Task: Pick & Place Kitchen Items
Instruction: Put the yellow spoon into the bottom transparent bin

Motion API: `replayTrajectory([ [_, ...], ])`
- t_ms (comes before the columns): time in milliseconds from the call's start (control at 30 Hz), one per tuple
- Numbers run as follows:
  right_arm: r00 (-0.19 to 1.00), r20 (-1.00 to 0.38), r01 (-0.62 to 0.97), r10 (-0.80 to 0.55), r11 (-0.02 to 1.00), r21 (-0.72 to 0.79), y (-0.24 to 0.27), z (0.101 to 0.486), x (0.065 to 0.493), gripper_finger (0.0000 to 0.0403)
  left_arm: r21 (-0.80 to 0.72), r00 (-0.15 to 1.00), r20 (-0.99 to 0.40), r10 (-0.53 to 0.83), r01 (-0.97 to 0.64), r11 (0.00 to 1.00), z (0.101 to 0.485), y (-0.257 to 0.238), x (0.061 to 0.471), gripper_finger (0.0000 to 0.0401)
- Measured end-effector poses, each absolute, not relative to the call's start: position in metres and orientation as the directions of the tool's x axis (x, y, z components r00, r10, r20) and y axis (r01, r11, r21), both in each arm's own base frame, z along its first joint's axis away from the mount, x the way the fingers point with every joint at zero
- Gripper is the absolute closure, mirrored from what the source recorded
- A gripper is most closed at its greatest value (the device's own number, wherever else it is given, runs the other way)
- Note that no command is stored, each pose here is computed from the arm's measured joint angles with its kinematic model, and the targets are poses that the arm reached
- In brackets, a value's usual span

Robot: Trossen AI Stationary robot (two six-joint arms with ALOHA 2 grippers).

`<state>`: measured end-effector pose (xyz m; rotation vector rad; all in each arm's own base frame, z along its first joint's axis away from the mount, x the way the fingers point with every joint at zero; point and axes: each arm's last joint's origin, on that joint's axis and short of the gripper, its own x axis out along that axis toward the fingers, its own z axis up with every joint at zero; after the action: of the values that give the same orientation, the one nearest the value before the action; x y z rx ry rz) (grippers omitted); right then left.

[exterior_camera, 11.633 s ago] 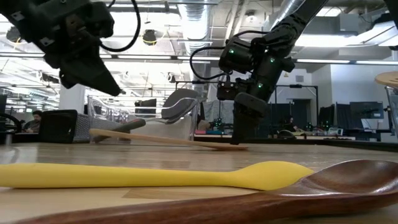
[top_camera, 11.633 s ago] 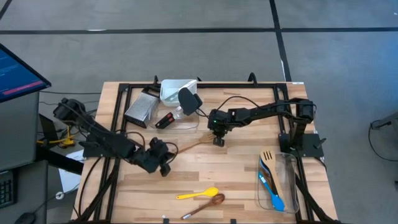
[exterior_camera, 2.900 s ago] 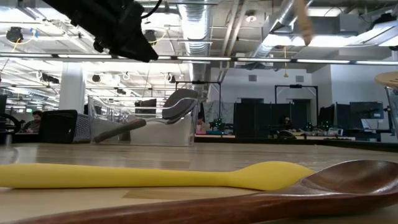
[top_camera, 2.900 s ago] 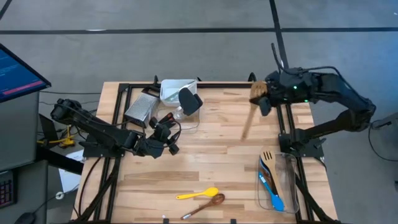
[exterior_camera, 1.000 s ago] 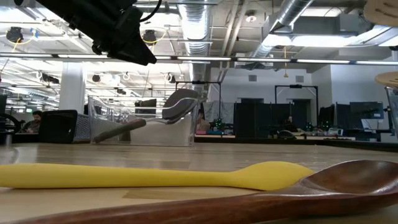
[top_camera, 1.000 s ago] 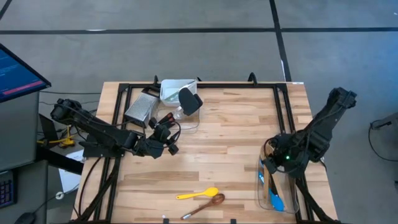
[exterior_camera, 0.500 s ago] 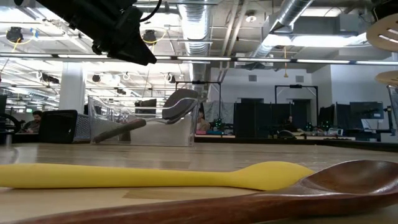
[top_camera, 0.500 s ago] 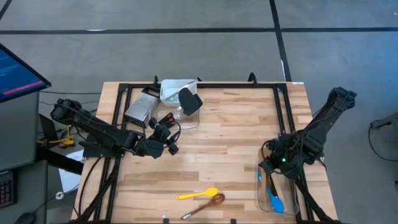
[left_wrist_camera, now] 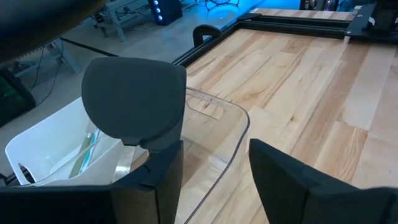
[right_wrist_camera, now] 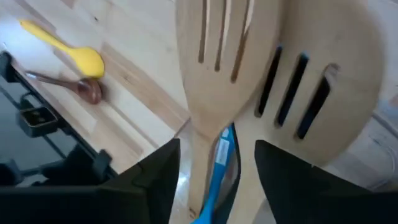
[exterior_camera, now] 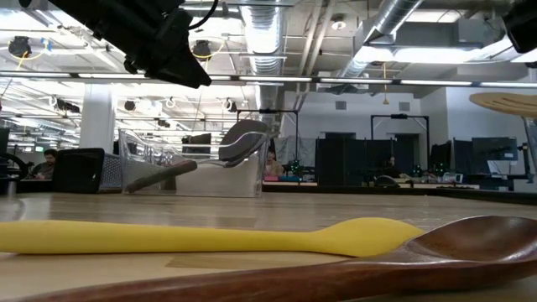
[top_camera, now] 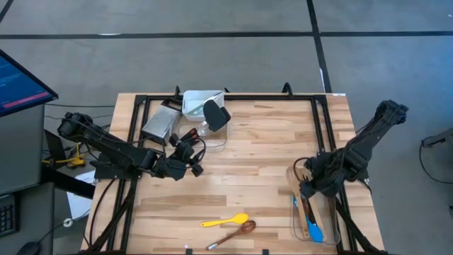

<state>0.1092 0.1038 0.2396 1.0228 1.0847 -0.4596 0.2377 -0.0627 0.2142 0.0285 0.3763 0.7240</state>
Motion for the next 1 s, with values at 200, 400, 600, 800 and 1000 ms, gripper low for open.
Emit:
replayTrajectory([
  [200, 0.517, -0.829, 0.718, 0.215, 0.417, 0.557, 0.088, 0.255, 0.100, 0.0207, 0.154, 0.685, -0.326, 0.652, -0.642, 0.751, 0.214, -0.063, 0.238, 0.0231],
  [400, 0.620, -0.734, 0.642, 0.276, 0.360, 0.677, 0.070, 0.270, 0.088, 0.0244, 0.154, 0.685, -0.326, 0.652, -0.642, 0.751, 0.214, -0.063, 0.238, 0.0231],
  [600, 0.739, -0.617, 0.462, 0.269, 0.465, 0.756, 0.061, 0.283, 0.087, 0.0289, 0.155, 0.685, -0.326, 0.652, -0.641, 0.752, 0.214, -0.063, 0.238, 0.0231],
  [800, 0.893, -0.402, 0.183, 0.201, 0.655, 0.733, 0.058, 0.303, 0.098, 0.0318, 0.155, 0.685, -0.326, 0.652, -0.641, 0.751, 0.214, -0.063, 0.238, 0.0231],
  [1000, 0.974, -0.196, 0.009, 0.111, 0.851, 0.525, 0.058, 0.324, 0.113, 0.0331, 0.155, 0.685, -0.326, 0.652, -0.641, 0.752, 0.214, -0.063, 0.238, 0.0231],
])
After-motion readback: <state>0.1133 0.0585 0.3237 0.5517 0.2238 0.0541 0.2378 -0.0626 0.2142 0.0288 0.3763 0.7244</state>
